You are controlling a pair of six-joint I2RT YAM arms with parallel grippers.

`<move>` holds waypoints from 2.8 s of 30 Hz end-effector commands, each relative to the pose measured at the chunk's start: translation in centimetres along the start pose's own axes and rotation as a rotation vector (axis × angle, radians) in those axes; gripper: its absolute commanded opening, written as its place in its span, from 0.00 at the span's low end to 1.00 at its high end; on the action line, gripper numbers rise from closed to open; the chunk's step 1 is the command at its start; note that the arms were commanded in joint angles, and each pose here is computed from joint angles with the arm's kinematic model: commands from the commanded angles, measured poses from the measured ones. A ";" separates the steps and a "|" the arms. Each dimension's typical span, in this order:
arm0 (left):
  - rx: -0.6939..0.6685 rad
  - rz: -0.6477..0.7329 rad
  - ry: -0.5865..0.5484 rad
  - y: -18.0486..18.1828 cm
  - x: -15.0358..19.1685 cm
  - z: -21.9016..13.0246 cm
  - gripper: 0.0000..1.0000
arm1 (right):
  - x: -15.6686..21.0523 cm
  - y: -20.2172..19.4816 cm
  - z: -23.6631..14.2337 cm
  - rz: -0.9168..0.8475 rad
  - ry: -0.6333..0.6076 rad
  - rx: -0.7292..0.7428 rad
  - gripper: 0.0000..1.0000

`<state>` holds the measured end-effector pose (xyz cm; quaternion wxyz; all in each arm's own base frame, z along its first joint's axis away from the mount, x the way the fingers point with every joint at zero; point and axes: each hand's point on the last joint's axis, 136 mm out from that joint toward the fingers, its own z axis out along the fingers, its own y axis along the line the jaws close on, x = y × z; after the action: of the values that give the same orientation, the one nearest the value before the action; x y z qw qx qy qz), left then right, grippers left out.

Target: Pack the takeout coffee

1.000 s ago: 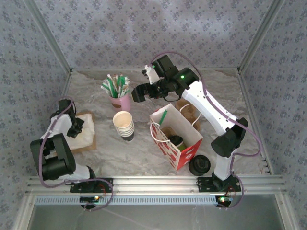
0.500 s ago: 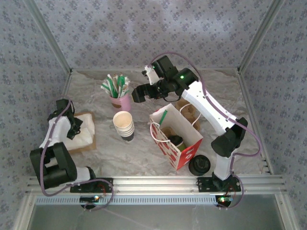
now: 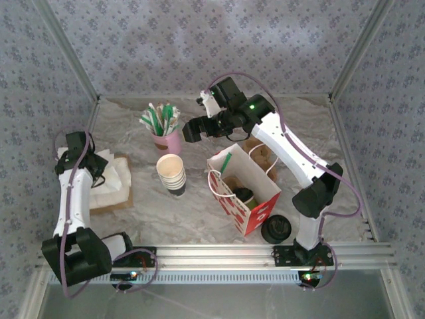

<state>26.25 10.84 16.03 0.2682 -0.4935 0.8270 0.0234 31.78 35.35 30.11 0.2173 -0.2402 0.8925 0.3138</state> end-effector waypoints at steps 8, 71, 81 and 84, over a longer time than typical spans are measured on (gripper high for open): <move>0.088 0.039 -0.056 -1.3 -1.7 -4.4 0.00 | -0.4 1.5 -1.7 -0.031 -0.031 -0.030 1.00; 1.434 1.263 0.235 -22.6 20.8 -36.8 0.00 | -1.6 6.6 -16.6 -0.433 -0.415 -0.255 0.93; 1.544 1.238 0.251 -23.1 20.7 -39.2 0.00 | 0.8 6.8 -16.5 -0.445 -0.376 -0.372 0.93; 1.577 1.221 0.255 -23.3 20.6 -40.0 0.00 | 1.6 7.1 -16.5 -0.461 -0.370 -0.391 0.92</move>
<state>22.06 -29.42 42.99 0.3452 0.3220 0.7759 -0.4185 24.53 28.89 43.12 0.3829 -0.3824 0.7145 0.4434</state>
